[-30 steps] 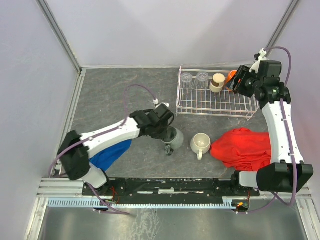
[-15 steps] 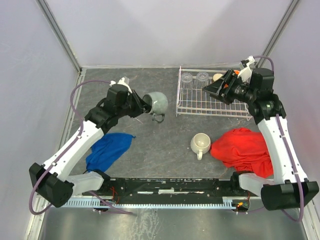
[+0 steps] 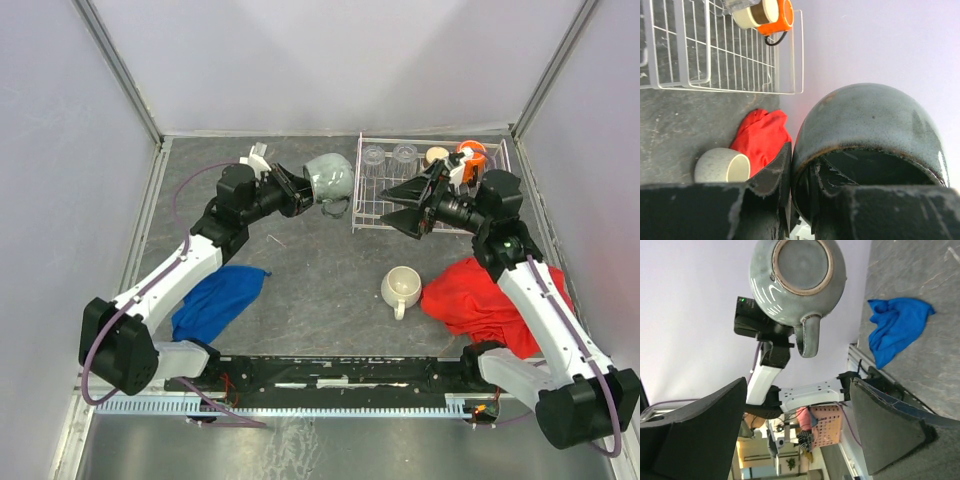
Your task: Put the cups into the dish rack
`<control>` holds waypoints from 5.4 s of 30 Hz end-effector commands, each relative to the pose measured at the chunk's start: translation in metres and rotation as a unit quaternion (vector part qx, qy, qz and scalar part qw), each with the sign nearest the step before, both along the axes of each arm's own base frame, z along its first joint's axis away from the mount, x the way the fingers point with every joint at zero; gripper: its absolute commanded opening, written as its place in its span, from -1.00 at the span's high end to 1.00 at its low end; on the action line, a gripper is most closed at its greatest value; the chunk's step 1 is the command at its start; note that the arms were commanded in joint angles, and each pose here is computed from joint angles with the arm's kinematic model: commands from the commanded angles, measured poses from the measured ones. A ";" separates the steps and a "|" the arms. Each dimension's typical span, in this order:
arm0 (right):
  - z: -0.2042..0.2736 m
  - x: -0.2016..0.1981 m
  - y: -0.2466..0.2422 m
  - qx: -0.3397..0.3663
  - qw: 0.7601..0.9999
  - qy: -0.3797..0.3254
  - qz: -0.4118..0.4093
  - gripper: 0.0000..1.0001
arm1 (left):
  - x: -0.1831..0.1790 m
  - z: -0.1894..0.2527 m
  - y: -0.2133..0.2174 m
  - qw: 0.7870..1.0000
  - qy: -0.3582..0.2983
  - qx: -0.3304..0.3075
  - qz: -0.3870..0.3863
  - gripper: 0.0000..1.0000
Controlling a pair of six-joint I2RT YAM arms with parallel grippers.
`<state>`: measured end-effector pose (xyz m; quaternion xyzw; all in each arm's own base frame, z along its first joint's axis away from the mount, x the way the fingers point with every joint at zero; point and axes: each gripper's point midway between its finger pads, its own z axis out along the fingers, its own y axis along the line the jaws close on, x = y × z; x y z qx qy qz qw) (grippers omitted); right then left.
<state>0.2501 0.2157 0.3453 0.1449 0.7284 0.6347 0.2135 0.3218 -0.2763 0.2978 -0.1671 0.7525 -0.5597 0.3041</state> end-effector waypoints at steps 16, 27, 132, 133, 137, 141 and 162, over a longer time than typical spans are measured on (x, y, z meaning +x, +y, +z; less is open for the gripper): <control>0.029 -0.001 0.077 0.020 0.997 -0.080 0.013 -0.75 | -0.010 0.091 -0.008 0.984 -0.095 -0.146 -0.030 0.95; 0.042 0.009 0.110 0.049 0.993 -0.108 -0.008 -0.54 | -0.008 0.094 -0.005 0.985 -0.123 -0.119 -0.016 0.95; -0.096 0.160 -0.080 -0.565 0.706 -0.389 0.179 0.98 | 0.015 -0.016 0.073 0.998 -0.021 0.024 0.063 -0.17; -0.099 0.161 -0.081 -0.561 0.706 -0.392 0.182 0.98 | 0.016 -0.018 0.074 0.997 -0.019 0.025 0.065 -0.17; -0.105 0.169 -0.080 -0.543 0.706 -0.417 0.184 0.98 | 0.017 -0.024 0.077 0.997 -0.012 0.028 0.068 -0.17; -0.120 0.177 -0.081 -0.542 0.700 -0.425 0.188 0.98 | 0.019 -0.029 0.078 0.997 -0.006 0.027 0.071 -0.17; -0.185 0.225 -0.075 -0.536 0.695 -0.448 0.173 0.98 | 0.026 -0.045 0.081 0.996 0.010 0.040 0.080 -0.16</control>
